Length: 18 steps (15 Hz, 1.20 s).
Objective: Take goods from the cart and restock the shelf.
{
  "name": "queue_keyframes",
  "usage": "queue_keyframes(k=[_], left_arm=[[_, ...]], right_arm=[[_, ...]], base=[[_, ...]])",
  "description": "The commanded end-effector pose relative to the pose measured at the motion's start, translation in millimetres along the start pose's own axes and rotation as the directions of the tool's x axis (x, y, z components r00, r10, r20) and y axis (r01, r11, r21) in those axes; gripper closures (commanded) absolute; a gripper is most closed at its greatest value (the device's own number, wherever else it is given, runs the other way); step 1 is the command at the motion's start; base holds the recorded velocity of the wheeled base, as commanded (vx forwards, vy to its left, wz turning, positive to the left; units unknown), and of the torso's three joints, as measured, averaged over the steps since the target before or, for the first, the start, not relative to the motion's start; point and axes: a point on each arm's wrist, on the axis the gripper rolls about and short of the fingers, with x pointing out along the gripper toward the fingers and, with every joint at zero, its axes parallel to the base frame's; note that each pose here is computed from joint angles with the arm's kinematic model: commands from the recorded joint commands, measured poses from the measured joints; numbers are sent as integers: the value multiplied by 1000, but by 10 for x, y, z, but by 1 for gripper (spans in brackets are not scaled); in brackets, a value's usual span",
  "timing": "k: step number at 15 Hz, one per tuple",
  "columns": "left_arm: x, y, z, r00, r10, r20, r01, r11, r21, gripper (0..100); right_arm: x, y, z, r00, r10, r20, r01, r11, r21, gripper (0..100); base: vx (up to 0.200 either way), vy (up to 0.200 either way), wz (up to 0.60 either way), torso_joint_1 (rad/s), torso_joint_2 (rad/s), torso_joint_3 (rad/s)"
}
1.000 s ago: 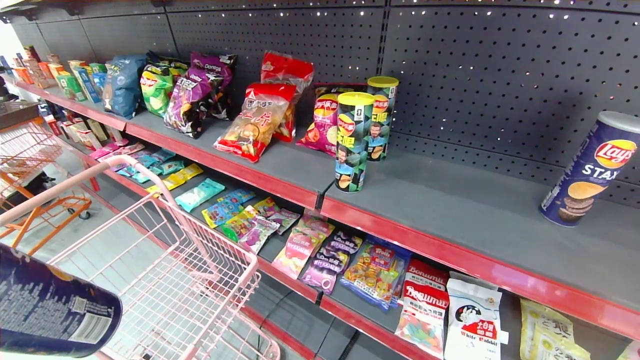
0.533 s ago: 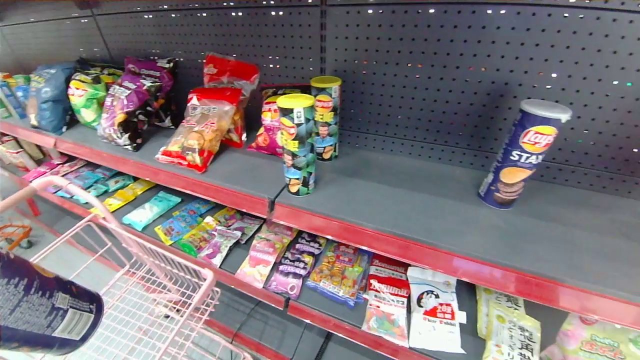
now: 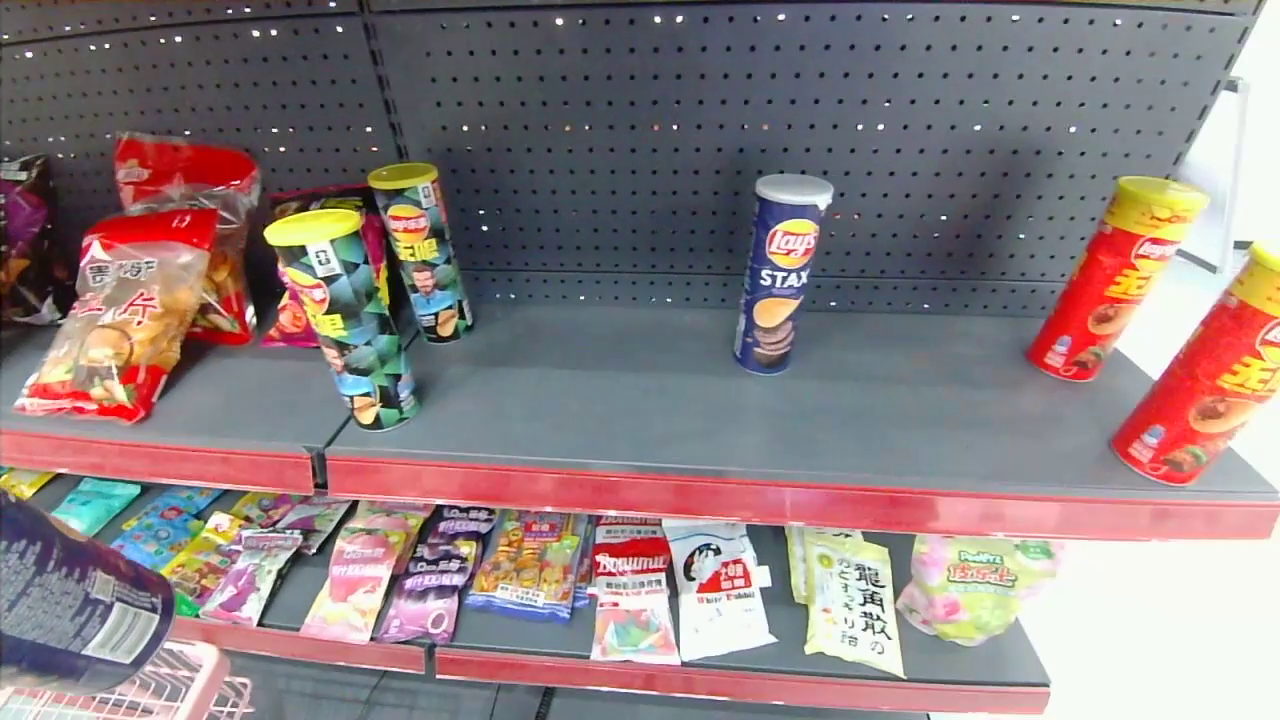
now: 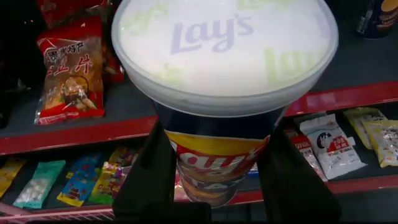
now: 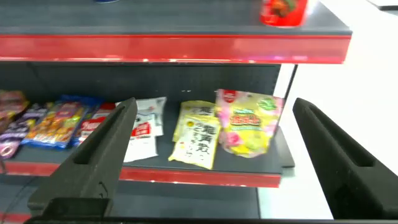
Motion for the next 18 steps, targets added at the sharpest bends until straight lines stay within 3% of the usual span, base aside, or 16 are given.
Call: queue_keyframes(k=[1, 3, 6, 12, 15, 18], left_arm=[[-15, -2, 2, 1000, 10, 4, -10, 1000, 4, 100], [-33, -2, 27, 1000, 12, 17, -12, 1000, 7, 100], [-41, -1, 40, 1000, 11, 23, -12, 1000, 10, 100], [-92, -18, 29, 999, 10, 39, -10, 1000, 17, 100], [-190, -76, -141, 999, 0, 46, -1, 1000, 14, 100], [-430, -156, -250, 993, -113, 34, 112, 994, 5, 100]], right_arm=[[0, 0, -1, 1000, 1, -1, -1, 1000, 0, 0], [0, 0, -1, 1000, 1, -1, -1, 1000, -2, 0], [0, 0, -1, 1000, 2, -1, -2, 1000, -5, 0], [0, 2, -1, 1000, 8, -1, -8, 1000, -17, 0], [7, 2, 5, 1000, 16, -11, -16, 999, -30, 0], [3, 9, 6, 999, 48, -5, -48, 998, -45, 0]], base=[[0, 0, 0, 0, 0, 0], [0, 0, 0, 0, 0, 0], [200, -67, 0, -2, -2, 2], [0, 0, 0, 0, 0, 0], [0, 0, 0, 0, 0, 0], [0, 0, 0, 0, 0, 0]])
